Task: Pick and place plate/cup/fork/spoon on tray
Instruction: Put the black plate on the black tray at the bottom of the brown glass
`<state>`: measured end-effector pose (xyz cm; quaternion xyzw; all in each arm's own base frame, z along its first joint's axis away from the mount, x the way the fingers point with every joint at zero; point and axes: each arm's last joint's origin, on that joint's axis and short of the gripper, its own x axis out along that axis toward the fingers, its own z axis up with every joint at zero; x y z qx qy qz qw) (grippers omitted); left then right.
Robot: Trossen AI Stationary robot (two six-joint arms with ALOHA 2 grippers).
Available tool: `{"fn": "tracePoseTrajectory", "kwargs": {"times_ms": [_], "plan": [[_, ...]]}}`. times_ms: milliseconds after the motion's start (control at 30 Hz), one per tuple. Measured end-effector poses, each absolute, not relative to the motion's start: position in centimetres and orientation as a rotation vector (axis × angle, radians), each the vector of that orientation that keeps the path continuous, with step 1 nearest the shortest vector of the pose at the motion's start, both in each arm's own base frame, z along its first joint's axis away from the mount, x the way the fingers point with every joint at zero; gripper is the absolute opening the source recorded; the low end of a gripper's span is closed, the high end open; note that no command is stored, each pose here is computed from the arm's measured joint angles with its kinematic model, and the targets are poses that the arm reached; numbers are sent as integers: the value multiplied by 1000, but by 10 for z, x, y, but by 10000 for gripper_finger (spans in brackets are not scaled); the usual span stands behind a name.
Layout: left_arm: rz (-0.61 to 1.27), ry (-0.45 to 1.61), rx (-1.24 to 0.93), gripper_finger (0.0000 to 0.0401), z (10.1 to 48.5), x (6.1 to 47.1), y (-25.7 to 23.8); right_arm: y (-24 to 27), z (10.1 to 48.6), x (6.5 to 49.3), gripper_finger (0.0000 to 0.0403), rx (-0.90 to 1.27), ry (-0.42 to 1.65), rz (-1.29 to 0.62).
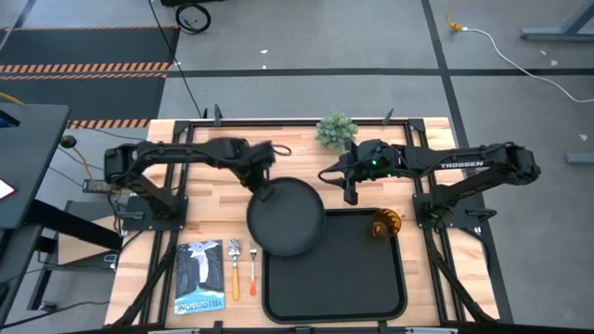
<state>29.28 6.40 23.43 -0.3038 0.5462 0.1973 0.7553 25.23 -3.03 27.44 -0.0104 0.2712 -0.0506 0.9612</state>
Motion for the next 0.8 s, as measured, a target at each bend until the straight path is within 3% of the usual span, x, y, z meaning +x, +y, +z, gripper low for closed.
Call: {"fn": "tracePoseTrajectory", "kwargs": {"times_ms": [500, 800], "plan": [[332, 1252, -642, 11, 216, 393, -8, 5, 281, 199, 151, -4, 453, -52], [337, 1260, -698, 11, 200, 432, -46, 17, 277, 173, 150, -9, 444, 20]]}}
